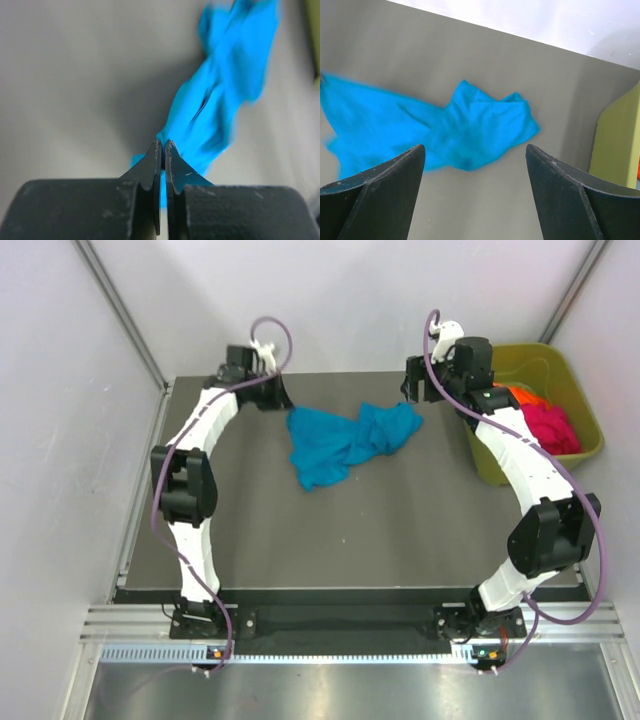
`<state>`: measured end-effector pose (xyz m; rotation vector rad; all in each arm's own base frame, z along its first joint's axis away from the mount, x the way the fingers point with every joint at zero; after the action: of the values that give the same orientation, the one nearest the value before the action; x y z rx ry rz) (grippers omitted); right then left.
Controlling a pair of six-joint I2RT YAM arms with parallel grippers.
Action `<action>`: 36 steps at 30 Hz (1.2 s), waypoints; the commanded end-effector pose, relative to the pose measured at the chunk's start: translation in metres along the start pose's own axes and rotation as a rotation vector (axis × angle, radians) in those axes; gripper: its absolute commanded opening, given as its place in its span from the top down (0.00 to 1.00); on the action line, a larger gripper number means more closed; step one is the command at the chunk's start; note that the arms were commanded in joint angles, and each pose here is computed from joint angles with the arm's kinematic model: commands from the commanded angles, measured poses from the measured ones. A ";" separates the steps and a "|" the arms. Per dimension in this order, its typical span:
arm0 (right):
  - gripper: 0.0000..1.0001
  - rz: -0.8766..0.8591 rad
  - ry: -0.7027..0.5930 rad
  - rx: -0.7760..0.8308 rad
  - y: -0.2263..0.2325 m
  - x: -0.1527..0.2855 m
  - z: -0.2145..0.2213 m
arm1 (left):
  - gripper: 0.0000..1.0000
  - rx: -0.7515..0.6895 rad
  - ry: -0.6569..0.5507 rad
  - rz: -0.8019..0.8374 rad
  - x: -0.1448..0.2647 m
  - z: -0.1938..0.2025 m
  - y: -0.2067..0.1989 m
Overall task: Fold and stack the t-shirts
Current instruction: Flatten the tshirt out
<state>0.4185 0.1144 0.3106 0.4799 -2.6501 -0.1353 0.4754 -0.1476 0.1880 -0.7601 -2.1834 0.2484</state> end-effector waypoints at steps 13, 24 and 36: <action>0.18 -0.044 -0.121 0.038 0.015 0.025 -0.023 | 1.00 -0.402 -0.544 -0.030 0.152 -0.151 -0.103; 0.18 0.017 -0.140 0.049 0.001 0.052 -0.012 | 1.00 -0.342 -0.218 0.242 0.049 -0.053 -0.182; 0.17 0.009 -0.024 -0.105 -0.014 0.048 0.026 | 0.18 -0.399 -0.257 0.056 0.076 -0.048 -0.167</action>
<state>0.3740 0.0788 0.3138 0.4060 -2.7048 -0.1502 0.3990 -0.2817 0.3020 -1.1659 -2.3254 0.0140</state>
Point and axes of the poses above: each gripper's point midway between its finger pads, its own x axis back along the fingers, its own y axis along the line the jaws close on, z = x × y, the point moved 6 cm from there along x, back along the fingers, and after that the axes turned 8 degrees about -x, right-handed, at the moved point
